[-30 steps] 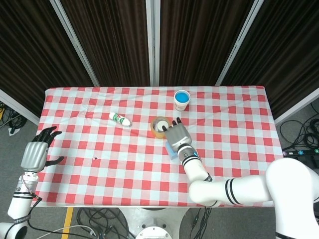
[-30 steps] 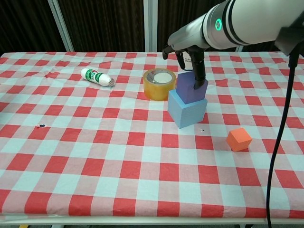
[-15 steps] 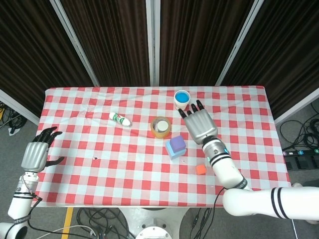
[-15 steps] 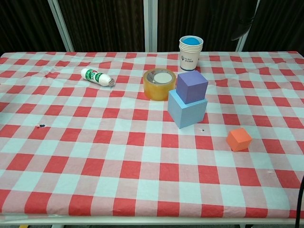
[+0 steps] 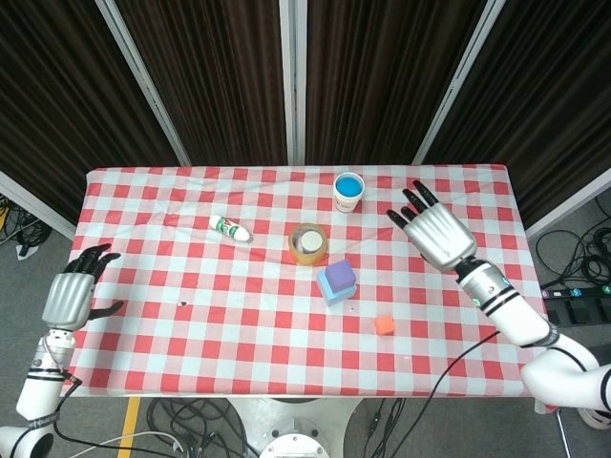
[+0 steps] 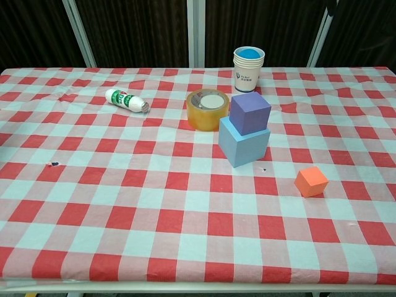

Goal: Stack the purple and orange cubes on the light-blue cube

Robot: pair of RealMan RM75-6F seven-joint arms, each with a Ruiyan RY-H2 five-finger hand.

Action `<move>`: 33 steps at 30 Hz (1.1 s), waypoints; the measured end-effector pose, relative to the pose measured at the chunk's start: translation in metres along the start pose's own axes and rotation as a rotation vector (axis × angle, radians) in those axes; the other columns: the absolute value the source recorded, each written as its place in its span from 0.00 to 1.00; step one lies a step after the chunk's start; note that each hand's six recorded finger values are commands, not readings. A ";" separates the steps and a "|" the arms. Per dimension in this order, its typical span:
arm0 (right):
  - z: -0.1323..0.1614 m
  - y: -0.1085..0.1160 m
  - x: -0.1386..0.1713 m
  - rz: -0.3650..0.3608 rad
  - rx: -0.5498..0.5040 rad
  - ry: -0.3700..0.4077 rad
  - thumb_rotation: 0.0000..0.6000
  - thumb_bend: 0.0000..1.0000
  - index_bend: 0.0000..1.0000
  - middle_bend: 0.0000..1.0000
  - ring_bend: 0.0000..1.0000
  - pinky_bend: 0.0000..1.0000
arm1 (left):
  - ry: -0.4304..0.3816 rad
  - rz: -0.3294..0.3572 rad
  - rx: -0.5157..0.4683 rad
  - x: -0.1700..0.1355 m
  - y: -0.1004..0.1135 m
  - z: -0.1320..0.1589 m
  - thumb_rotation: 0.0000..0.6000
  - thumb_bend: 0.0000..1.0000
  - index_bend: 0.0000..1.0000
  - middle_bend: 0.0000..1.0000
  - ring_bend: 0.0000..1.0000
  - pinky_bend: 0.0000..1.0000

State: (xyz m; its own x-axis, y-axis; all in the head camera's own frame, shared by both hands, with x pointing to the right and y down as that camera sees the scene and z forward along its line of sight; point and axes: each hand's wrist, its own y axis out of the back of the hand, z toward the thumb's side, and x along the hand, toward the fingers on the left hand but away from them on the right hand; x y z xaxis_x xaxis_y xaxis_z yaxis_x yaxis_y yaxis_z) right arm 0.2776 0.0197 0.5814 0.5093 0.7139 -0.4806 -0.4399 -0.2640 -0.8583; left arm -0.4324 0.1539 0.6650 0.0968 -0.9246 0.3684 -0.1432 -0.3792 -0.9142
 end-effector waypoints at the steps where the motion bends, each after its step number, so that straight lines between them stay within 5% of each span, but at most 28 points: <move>1: -0.004 -0.013 0.009 0.011 -0.012 0.020 1.00 0.02 0.19 0.34 0.09 0.07 | 0.000 0.000 -0.002 0.000 0.000 0.000 1.00 0.11 0.28 0.24 0.16 0.29; 7: -0.015 -0.065 0.056 0.102 -0.070 0.042 1.00 0.00 0.19 0.36 0.11 0.08 | -0.003 -0.002 -0.005 0.000 0.000 0.001 1.00 0.11 0.28 0.24 0.16 0.29; 14: 0.031 -0.088 0.092 0.168 -0.237 0.060 1.00 0.00 0.19 0.40 0.13 0.08 | -0.014 0.002 -0.005 -0.001 0.001 0.004 1.00 0.11 0.28 0.24 0.16 0.29; 20: 0.063 -0.102 0.088 0.187 -0.298 0.103 1.00 0.00 0.19 0.40 0.14 0.08 | -0.013 0.010 -0.009 -0.001 0.003 0.004 1.00 0.11 0.28 0.24 0.16 0.29; 33: 0.095 -0.130 0.055 0.187 -0.258 0.152 1.00 0.00 0.19 0.40 0.14 0.08 | -0.004 0.008 -0.010 -0.001 0.003 0.000 1.00 0.11 0.28 0.24 0.16 0.29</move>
State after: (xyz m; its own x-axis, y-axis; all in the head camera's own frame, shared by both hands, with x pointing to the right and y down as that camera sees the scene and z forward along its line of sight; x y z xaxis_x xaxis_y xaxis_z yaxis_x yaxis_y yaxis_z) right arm 0.2922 0.1547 0.6839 0.5507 0.5379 -0.6382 -0.3444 -0.5501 -0.7608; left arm -0.4328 0.1536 0.6616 0.0993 -0.9276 0.3601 -0.1541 -0.3719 -0.9154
